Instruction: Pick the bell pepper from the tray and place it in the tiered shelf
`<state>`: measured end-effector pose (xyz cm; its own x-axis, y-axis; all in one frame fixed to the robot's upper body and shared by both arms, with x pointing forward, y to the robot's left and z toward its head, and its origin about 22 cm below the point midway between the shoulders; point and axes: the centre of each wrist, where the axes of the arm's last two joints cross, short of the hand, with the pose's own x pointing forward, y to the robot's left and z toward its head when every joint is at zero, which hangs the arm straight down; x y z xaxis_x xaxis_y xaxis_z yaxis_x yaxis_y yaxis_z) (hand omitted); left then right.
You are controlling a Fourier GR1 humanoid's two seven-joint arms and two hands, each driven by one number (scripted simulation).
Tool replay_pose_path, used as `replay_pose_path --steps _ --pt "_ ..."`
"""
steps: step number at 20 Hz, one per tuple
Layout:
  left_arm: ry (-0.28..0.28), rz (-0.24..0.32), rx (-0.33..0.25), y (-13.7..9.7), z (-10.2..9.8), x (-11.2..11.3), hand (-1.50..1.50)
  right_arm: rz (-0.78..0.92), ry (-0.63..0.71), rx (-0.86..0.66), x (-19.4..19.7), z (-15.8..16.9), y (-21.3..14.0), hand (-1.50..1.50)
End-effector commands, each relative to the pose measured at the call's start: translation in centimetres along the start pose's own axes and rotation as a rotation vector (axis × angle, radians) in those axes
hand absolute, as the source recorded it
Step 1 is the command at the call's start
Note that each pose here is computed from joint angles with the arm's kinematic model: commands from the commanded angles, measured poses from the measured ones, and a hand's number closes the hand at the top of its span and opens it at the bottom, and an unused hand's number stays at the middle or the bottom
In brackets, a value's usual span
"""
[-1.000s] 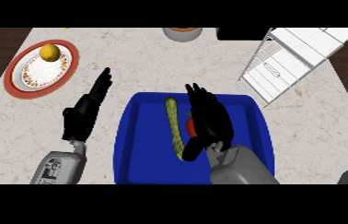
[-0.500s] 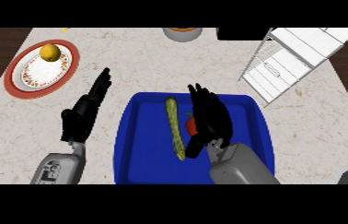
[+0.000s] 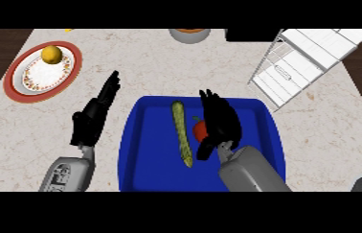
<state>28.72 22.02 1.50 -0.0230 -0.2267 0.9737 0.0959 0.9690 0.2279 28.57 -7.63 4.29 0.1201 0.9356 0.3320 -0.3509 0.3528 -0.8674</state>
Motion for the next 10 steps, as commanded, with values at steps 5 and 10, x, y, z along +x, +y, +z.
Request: replay_pose_path --steps 5,10 --pt "0.002 -0.006 0.003 -1.4 0.8 -0.8 0.00 0.000 -0.002 0.025 -0.2 -0.1 0.4 -1.50" --pt "-0.008 -0.009 -0.001 -0.2 0.3 -0.5 0.00 0.007 -0.009 0.033 0.6 -2.8 0.9 -1.50"
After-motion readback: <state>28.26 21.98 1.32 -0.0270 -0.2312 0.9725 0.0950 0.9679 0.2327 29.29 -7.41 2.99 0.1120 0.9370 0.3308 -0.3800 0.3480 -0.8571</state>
